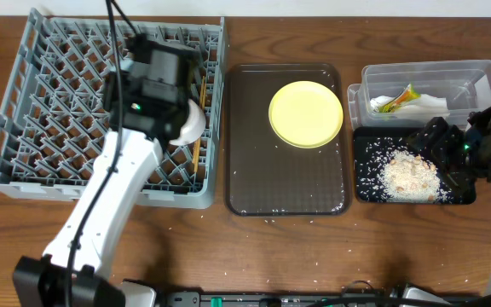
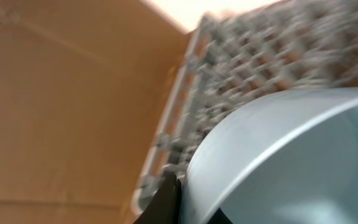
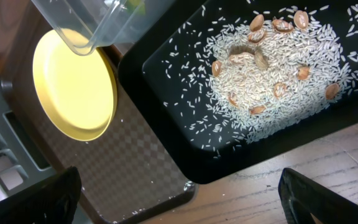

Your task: Sort waste into correct bins and load items into the dishwasher

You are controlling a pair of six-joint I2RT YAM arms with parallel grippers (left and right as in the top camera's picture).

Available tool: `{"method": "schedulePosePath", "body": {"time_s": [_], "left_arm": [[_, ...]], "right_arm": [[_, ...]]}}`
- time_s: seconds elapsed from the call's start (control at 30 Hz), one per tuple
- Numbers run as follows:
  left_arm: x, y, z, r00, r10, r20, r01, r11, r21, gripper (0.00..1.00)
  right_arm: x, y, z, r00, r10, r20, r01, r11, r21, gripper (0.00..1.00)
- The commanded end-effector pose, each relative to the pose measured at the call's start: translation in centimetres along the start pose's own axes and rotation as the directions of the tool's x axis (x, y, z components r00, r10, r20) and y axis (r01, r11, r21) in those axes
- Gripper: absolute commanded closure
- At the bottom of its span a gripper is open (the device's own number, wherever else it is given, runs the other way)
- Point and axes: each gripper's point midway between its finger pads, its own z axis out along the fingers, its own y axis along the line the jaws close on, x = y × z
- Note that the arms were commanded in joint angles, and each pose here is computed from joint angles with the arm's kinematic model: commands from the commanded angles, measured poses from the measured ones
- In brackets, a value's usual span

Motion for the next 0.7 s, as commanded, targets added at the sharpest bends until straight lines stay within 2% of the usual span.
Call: {"method": "schedulePosePath", "body": {"time_s": [0.0,0.27,0.4,0.53,0.67], "left_arm": [[1.9,2.2,3.1,0.991,0.079,-0.106,-0.091,0.989,-0.117,0.92],[4.4,2.0,8.3,0.975,0.051,-0.217,-0.088,0.982,-0.167,0.93],[5.5,0.5,10.2,0.959,0.091,-0.269,-0.145,0.972,-0.187,0.93],[5.7,0.7,11.1,0.951,0.089,-0.296,-0.18,0.937,-0.298,0.92],[6.1,-0.1,11.7,0.948,0.094,-0.306,-0.19,0.933,-0.304,0.93]], "right_arm": [[-0.3,0.3,-0.7,1.0,0.004,0.024,-0.004,1.0,-0.013,0.01],[-0.3,0.3,-0.7,1.0,0.004,0.024,-0.004,1.0,-0.013,0.01],[-0.2,0.3,-0.7,1.0,0.005,0.024,-0.004,1.0,-0.013,0.01],[-0.3,0.3,-0.7,1.0,0.004,0.024,-0.004,1.0,-0.013,0.01],[-0.2,0.3,-0.7,1.0,0.004,0.024,-0.004,1.0,-0.013,0.01]]}}
